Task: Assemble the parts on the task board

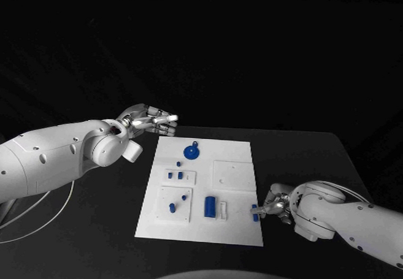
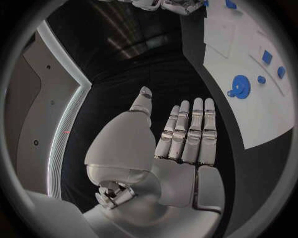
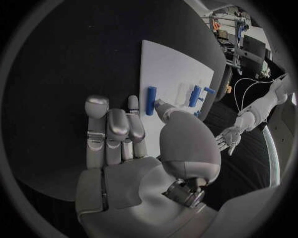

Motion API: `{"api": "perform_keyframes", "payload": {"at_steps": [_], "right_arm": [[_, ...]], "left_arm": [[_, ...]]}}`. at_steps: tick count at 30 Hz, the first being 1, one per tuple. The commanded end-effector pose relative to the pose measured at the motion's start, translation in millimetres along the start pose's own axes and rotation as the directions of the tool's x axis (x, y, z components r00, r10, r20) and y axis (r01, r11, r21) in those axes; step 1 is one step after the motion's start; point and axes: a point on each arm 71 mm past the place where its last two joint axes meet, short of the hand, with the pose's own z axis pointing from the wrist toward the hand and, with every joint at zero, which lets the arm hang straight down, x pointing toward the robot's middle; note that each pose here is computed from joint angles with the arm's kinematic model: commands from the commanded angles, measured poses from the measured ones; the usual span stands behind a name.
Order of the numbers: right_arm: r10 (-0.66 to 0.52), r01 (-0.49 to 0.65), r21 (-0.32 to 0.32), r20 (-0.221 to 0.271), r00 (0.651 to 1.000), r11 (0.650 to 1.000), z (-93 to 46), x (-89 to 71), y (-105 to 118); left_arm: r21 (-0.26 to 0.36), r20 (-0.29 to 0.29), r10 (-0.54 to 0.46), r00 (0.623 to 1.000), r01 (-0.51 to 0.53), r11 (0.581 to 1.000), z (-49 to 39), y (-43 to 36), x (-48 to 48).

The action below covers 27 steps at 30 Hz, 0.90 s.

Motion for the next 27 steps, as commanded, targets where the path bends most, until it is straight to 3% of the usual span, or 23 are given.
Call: {"api": "perform_keyframes", "payload": {"at_steps": [1,17,27], "right_arm": [[-0.019,0.018,0.032,0.031,0.999,0.999,3.3,1.5,-2.7],[-0.004,0.003,0.013,0.060,0.998,1.000,6.9,3.6,-1.6],[0.045,-0.044,-0.008,0.092,0.995,0.999,-1.4,-3.3,-6.6]], "left_arm": [[-0.002,-0.018,-0.011,1.000,0.011,1.000,-0.1,-0.1,1.3],[-0.025,-0.026,-0.011,1.000,0.010,1.000,-1.3,2.3,-0.1],[-0.033,-0.026,-0.009,1.000,0.008,0.999,-2.4,3.3,-1.5]]}}
